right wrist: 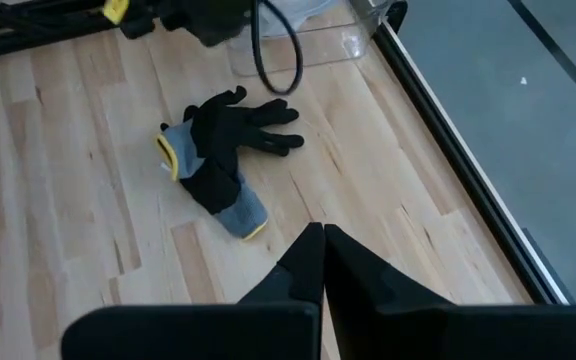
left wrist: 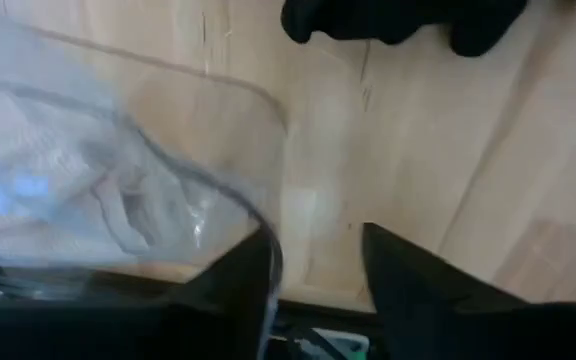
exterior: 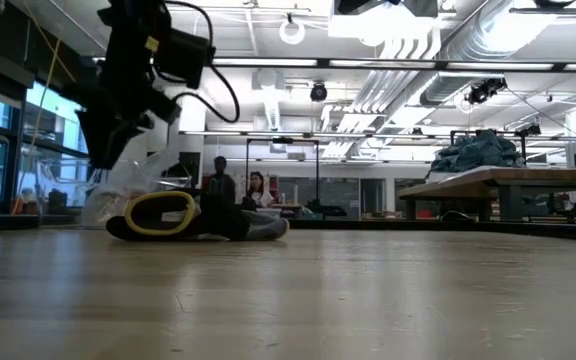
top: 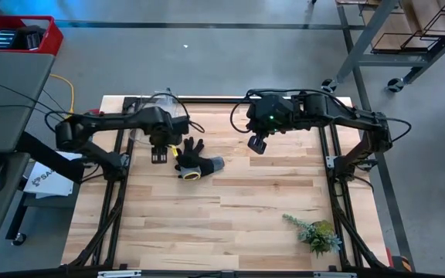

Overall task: Roll bandage
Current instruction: Move the transparent bin to the center of the table

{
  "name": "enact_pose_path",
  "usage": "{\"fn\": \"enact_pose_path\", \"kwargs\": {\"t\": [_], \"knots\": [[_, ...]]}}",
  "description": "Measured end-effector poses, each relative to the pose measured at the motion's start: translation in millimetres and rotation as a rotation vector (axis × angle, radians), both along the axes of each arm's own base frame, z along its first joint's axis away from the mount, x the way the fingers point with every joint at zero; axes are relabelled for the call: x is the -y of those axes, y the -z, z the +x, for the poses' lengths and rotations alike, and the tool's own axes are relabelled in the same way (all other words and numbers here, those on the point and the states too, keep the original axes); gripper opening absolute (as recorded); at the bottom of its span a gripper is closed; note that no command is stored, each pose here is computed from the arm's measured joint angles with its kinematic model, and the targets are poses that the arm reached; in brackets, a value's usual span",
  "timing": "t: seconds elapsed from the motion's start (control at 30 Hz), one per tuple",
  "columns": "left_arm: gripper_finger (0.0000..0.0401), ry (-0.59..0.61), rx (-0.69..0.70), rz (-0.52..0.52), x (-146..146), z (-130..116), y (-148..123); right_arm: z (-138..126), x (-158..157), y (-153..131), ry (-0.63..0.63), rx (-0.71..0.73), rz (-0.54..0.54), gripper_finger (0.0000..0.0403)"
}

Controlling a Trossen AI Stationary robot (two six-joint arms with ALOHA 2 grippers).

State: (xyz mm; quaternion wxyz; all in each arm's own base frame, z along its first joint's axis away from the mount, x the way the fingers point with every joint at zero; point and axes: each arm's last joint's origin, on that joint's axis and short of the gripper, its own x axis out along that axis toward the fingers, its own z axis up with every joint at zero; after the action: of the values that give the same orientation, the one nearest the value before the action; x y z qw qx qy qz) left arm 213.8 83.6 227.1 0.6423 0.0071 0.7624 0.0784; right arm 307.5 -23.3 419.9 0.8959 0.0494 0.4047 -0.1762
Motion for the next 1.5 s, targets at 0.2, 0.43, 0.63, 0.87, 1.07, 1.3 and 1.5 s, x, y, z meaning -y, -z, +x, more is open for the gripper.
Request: {"fn": "enact_pose_path", "kwargs": {"t": [0.2, 0.43, 0.63, 0.87, 1.07, 1.3, 1.5], "knots": [[0.0014, -0.034, 0.003, 0.001, 2, 17, 17, -1, -1, 1, -0.002, -0.013, 0.015, 0.0], [0.0004, 0.233, 0.064, 0.029, 44, 32, 12, -12, -6, 8, 0.004, -0.144, 0.029, 0.0], [0.0002, 0.614, 0.079, 0.085, 100, 35, -5, -23, -7, 7, 0.045, -0.185, 0.062, 0.0], [0.0001, 0.805, 0.104, 0.171, 140, 24, -14, -19, -3, 8, 0.213, -0.121, 0.139, 0.0], [0.0001, 0.927, 0.083, 0.301, 153, 19, -17, 18, 11, 26, 0.346, -0.017, 0.281, 0.0], [0.0001, 0.887, 0.155, 0.378, 167, 18, -67, 38, 15, 25, 0.324, 0.122, 0.24, 0.0], [0.0, 0.93, 0.448, 0.082, 198, 21, -119, 7, 15, 17, 0.38, 0.012, 0.192, 0.0]]}}
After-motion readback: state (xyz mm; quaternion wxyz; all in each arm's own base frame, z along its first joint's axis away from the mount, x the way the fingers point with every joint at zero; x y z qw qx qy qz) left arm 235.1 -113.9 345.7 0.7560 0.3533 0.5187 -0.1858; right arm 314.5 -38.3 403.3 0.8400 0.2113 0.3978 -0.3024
